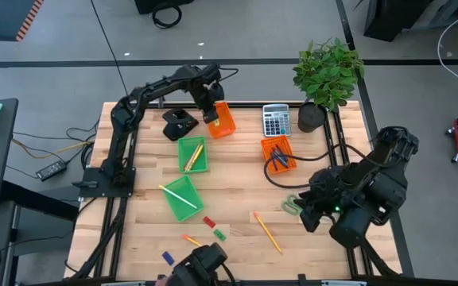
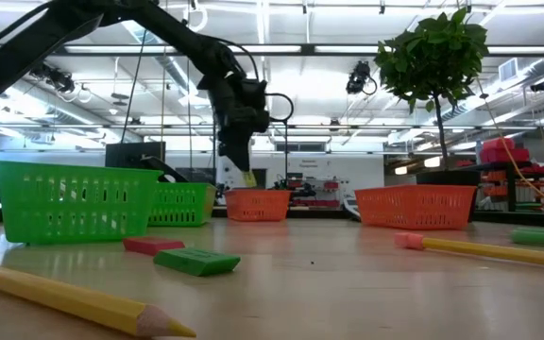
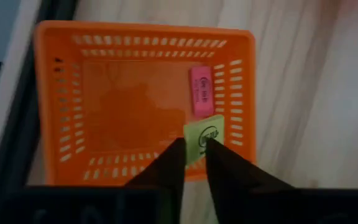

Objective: Sort crayons/erasers/pens/pencils in bins
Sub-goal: Put the yellow eraser into the top orange bin, then put the red eraser into the top orange bin

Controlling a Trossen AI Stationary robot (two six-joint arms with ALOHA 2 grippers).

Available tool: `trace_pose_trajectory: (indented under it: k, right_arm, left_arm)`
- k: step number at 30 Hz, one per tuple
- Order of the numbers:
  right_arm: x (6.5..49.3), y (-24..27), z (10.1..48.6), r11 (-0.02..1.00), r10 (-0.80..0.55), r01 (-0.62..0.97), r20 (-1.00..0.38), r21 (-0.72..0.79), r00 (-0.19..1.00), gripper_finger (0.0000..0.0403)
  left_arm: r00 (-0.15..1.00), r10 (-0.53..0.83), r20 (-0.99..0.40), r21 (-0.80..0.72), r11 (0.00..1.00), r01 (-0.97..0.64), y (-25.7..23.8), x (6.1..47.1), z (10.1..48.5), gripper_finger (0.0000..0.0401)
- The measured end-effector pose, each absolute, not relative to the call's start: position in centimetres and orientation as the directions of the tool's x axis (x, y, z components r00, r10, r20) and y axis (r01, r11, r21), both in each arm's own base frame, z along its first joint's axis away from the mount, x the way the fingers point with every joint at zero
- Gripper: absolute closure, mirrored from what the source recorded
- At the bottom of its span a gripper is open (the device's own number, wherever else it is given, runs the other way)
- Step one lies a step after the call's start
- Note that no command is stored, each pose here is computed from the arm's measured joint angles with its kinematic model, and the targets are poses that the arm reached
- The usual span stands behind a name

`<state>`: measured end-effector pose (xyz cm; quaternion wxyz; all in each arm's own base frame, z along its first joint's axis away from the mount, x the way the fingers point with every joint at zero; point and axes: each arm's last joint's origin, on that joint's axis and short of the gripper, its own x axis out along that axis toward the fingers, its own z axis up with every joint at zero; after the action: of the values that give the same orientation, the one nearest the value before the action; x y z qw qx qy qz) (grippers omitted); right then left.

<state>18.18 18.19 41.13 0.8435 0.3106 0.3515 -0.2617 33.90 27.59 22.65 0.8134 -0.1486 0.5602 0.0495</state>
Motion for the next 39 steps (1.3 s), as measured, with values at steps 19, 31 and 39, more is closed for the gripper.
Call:
trace_pose_trajectory:
  k: [19, 31, 39]
  right_arm:
    - [17.2, 18.7, 41.3, 0.685, -0.159, 0.638, -0.782, 0.352, 0.602, 0.0276]
    - [15.9, 19.8, 41.3, 0.721, -0.115, 0.594, -0.785, 0.356, 0.609, 0.0276]
    - [15.0, 20.5, 41.3, 0.709, -0.088, 0.592, -0.784, 0.384, 0.614, 0.0276]
  left_arm:
    - [0.316, -0.153, -0.936, -0.244, 0.931, -0.271, 24.1, 35.5, 23.0, 0.0217]
    - [0.323, -0.254, -0.912, -0.273, 0.962, -0.011, 13.9, 36.7, 29.1, 0.0265]
    - [0.314, -0.357, -0.880, -0.370, 0.929, 0.018, 6.7, 37.3, 31.3, 0.0281]
